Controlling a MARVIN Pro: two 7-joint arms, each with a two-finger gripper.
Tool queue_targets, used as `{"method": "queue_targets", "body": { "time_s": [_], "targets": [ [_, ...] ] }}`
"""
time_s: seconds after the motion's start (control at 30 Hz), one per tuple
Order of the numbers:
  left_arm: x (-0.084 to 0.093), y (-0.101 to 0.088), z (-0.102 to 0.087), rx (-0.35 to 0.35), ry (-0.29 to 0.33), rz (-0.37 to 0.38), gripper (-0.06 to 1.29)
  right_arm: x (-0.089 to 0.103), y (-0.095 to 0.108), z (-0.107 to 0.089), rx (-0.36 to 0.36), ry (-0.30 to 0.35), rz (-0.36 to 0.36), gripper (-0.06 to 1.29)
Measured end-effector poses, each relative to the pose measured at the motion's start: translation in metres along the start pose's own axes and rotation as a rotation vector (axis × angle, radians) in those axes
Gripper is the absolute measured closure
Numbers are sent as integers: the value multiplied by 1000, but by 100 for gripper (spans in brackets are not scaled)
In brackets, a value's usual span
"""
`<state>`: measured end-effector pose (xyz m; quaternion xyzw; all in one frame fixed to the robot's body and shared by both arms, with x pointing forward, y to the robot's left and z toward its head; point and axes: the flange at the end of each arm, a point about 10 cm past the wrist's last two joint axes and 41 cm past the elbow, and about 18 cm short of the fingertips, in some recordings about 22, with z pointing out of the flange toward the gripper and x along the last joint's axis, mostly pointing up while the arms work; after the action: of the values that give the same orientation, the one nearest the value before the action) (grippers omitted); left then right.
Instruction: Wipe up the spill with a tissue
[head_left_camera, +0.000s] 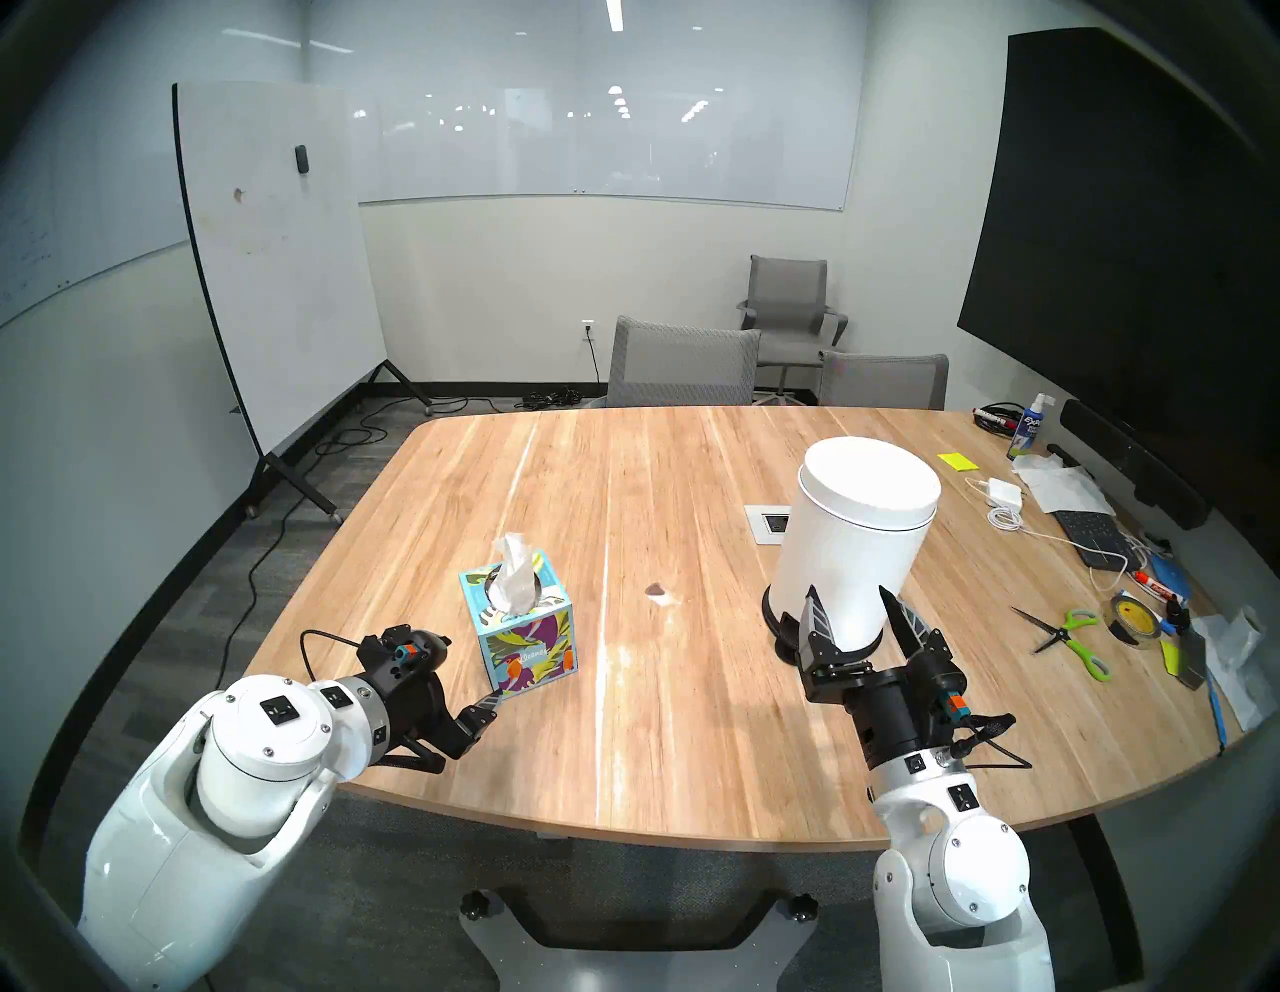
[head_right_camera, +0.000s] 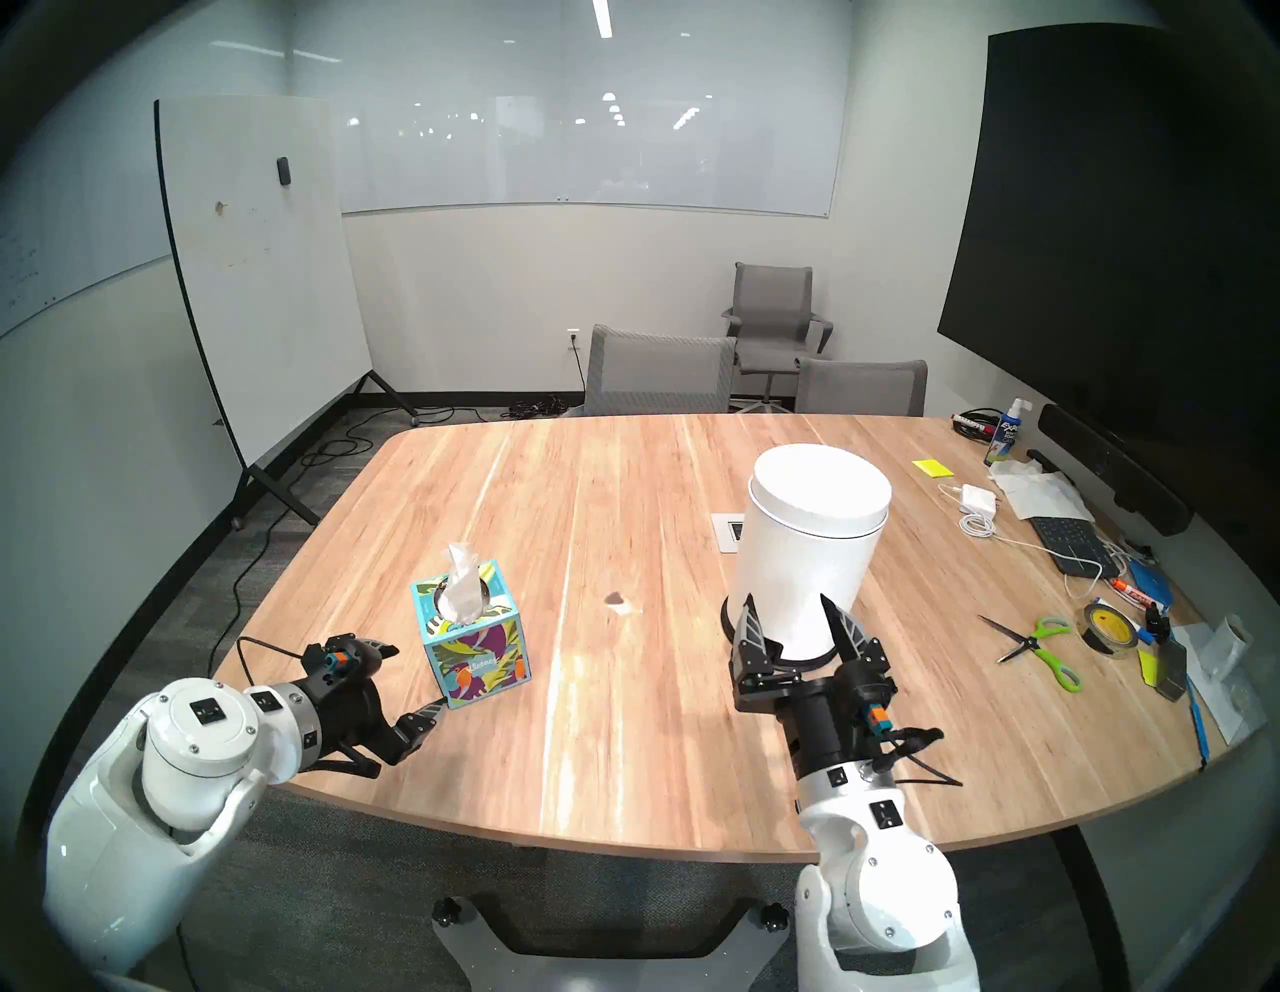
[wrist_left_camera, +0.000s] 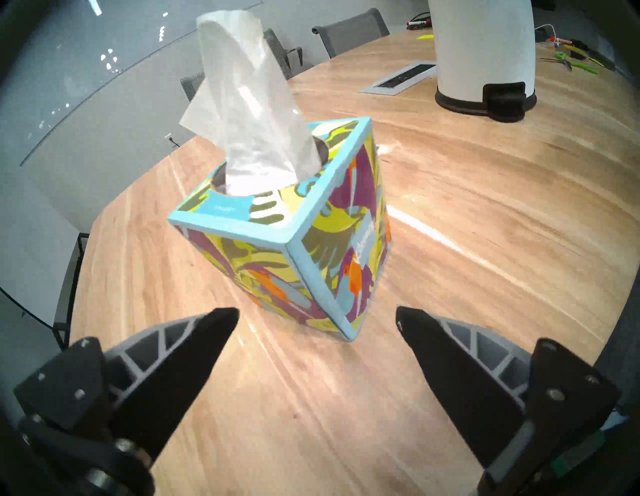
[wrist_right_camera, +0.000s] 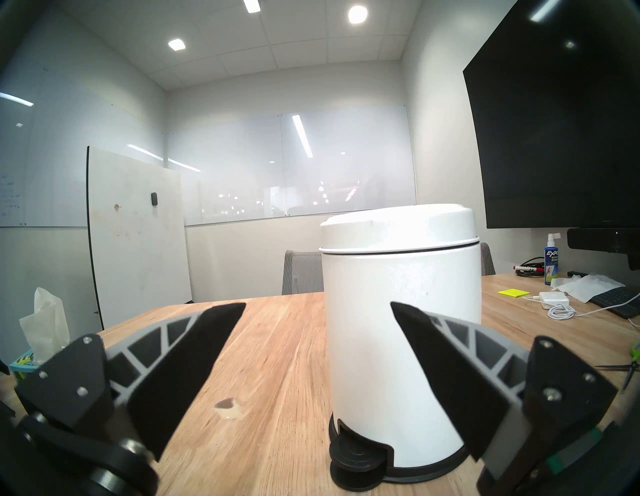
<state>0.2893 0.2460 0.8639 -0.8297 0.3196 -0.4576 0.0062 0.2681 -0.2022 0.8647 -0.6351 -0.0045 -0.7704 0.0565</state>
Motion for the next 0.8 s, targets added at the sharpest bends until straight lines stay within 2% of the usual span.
{"method": "queue_targets", "body": {
  "time_s": [0.23,0.4,0.63,0.8],
  "targets": [
    [5,22,8,14,-51,-72,0,0,0,0,0,0,0,1],
    [11,35,15,5,-66,-120,0,0,0,0,0,0,0,1],
    [22,42,21,9,-58,-159,0,0,0,0,0,0,0,1],
    [24,40,34,28,-69,-189,0,0,0,0,0,0,0,1]
  ]
}}
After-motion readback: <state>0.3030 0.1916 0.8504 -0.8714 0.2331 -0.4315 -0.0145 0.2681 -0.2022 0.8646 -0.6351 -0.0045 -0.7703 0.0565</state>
